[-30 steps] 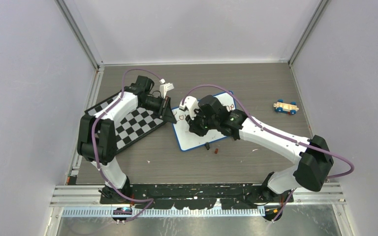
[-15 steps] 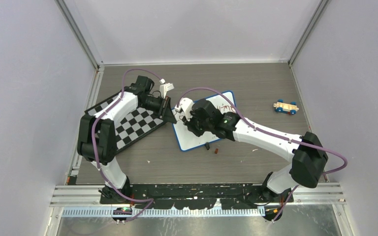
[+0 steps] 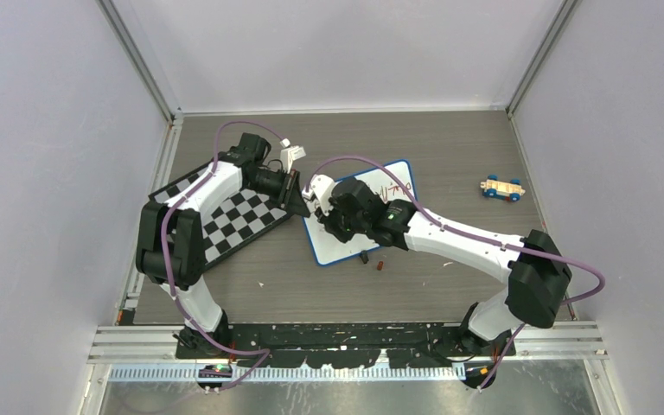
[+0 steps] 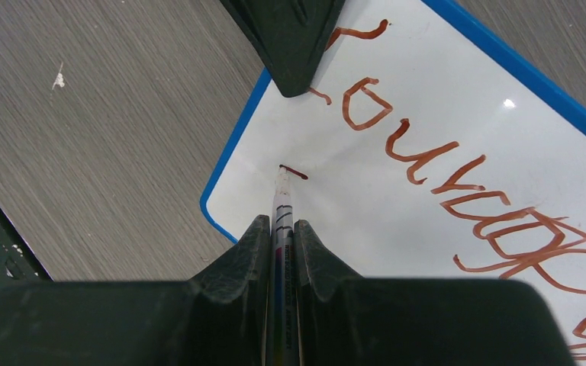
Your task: Write a sentence on the whiteboard
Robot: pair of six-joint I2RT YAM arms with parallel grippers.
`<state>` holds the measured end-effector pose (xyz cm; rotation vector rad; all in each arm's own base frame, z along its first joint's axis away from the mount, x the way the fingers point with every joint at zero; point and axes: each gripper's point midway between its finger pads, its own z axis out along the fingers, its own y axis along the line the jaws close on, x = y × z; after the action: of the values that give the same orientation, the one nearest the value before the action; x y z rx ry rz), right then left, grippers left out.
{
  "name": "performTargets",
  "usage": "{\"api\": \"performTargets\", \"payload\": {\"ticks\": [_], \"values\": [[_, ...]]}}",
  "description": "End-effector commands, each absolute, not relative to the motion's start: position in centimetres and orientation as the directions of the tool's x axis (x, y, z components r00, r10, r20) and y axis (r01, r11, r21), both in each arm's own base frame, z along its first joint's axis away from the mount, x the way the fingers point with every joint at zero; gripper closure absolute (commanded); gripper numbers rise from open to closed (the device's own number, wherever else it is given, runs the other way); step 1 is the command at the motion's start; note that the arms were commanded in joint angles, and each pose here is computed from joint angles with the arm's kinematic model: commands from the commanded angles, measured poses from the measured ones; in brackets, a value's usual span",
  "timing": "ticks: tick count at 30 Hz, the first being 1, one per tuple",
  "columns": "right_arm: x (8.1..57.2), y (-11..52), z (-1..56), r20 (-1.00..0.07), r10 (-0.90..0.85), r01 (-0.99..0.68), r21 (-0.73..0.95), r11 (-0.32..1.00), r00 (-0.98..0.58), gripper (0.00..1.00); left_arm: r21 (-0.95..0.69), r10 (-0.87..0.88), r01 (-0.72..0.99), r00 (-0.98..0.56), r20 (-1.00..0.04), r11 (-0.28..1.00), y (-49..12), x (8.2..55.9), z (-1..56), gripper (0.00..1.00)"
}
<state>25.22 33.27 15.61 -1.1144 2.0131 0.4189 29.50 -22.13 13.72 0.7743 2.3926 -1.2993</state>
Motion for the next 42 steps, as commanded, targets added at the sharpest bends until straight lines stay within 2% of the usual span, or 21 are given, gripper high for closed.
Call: {"api": "performTargets", "payload": {"ticks": [1, 12, 30, 42], "values": [[25.7, 34.3, 16.4, -0.795, -0.540, -0.826, -0.091, 0.557, -0.277, 1.00, -0.653, 0.320, 0.596, -0.802, -0.504, 0.467, -22.0, 30.0, 13.1, 1.00], [24.3, 32.9, 14.9, -0.758, -0.590, -0.846, -0.096, 0.525, -0.279, 1.00, -0.652, 0.323, 0.598, -0.801, -0.504, 0.466, -22.0, 30.0, 13.2, 1.00], [27.9, 31.9, 18.7, -0.817, -0.509, -0.764, -0.137, 0.630, -0.273, 1.00, -0.650, 0.323, 0.598, -0.801, -0.504, 0.469, -22.0, 30.1, 13.2, 1.00], [27.6, 32.0, 18.7, -0.818, -0.493, -0.773, -0.097, 0.627, -0.297, 1.00, -0.650, 0.323, 0.599, -0.800, -0.505, 0.468, -22.0, 30.2, 13.2, 1.00]]}}
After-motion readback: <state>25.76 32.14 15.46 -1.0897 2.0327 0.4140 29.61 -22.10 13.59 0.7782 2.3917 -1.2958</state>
